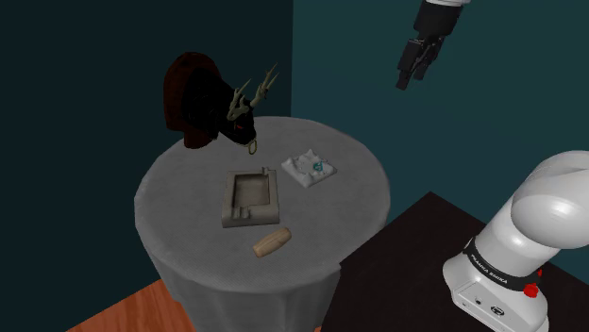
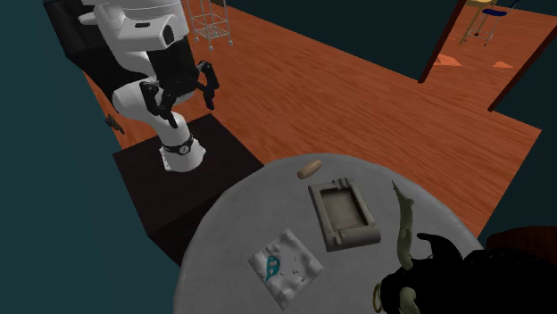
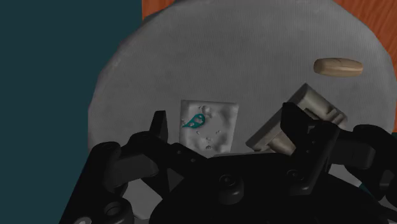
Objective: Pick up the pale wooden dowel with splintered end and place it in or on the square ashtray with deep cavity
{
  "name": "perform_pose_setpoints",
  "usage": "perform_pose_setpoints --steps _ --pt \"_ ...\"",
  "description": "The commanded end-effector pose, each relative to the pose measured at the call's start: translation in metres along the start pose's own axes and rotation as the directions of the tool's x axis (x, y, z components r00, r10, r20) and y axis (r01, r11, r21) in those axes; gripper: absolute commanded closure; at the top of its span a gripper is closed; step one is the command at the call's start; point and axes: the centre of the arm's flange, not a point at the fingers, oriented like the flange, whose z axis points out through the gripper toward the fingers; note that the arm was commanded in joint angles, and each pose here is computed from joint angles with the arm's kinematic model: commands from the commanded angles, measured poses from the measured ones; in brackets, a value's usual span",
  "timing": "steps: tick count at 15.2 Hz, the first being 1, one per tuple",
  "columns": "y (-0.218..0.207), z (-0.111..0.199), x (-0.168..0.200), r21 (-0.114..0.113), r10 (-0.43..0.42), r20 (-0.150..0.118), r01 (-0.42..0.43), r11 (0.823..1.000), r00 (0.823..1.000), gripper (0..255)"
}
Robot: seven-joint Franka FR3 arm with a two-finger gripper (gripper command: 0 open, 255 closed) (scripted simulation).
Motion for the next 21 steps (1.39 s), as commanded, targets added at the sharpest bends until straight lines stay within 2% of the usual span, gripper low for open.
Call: perform_pose_setpoints --steps 1,6,11,16,21 --pt "0.0 0.0 0.0 0.0 0.0 0.0 0.0 1.0 1.0 0" --pt "-0.027 0.047 0.038 0.02 -0.156 0.013 0.155 0.988 0.988 0" --pt "-0.06 0.094 0.071 0.042 -0.308 0.023 0.307 0.951 0.951 0" --pt "-0.099 0.141 0.097 0.064 -0.452 0.03 0.45 0.891 0.891 0" --pt "-0.142 0.187 0.116 0.088 -0.586 0.032 0.582 0.809 0.81 0"
